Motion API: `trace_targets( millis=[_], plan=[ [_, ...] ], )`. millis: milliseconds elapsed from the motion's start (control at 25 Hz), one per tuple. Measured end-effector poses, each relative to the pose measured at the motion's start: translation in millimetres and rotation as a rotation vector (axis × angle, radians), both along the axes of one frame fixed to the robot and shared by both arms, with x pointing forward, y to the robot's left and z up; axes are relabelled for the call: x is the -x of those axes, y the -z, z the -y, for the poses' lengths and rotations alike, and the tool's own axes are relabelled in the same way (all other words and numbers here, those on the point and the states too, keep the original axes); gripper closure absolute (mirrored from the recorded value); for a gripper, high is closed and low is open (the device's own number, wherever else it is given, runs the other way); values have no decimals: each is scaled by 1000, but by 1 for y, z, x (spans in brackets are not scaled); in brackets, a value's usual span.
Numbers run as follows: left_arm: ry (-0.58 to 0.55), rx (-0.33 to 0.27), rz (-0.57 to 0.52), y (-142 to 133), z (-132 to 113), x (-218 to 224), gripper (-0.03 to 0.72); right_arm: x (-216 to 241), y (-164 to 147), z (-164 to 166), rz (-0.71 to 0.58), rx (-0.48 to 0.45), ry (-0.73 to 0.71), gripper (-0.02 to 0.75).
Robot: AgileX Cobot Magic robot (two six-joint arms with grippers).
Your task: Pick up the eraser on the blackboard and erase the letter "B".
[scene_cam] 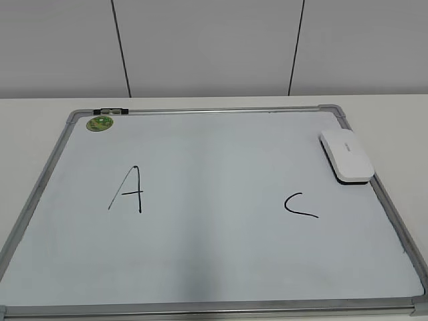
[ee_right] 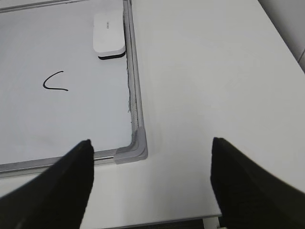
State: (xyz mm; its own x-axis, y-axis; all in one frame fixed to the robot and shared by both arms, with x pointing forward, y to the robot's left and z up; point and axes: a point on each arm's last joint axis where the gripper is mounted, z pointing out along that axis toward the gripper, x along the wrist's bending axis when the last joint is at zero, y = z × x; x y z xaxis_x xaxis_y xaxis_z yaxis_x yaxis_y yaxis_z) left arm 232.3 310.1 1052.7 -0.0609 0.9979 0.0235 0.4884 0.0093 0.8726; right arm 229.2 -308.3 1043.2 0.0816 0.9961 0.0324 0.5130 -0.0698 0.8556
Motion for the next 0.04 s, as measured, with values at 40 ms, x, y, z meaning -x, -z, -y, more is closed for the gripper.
trace_targets(
  millis=[40],
  plan=[
    [0, 0, 0, 0, 0, 0, 227, 0, 0, 0, 0, 0, 0, 171]
  ],
)
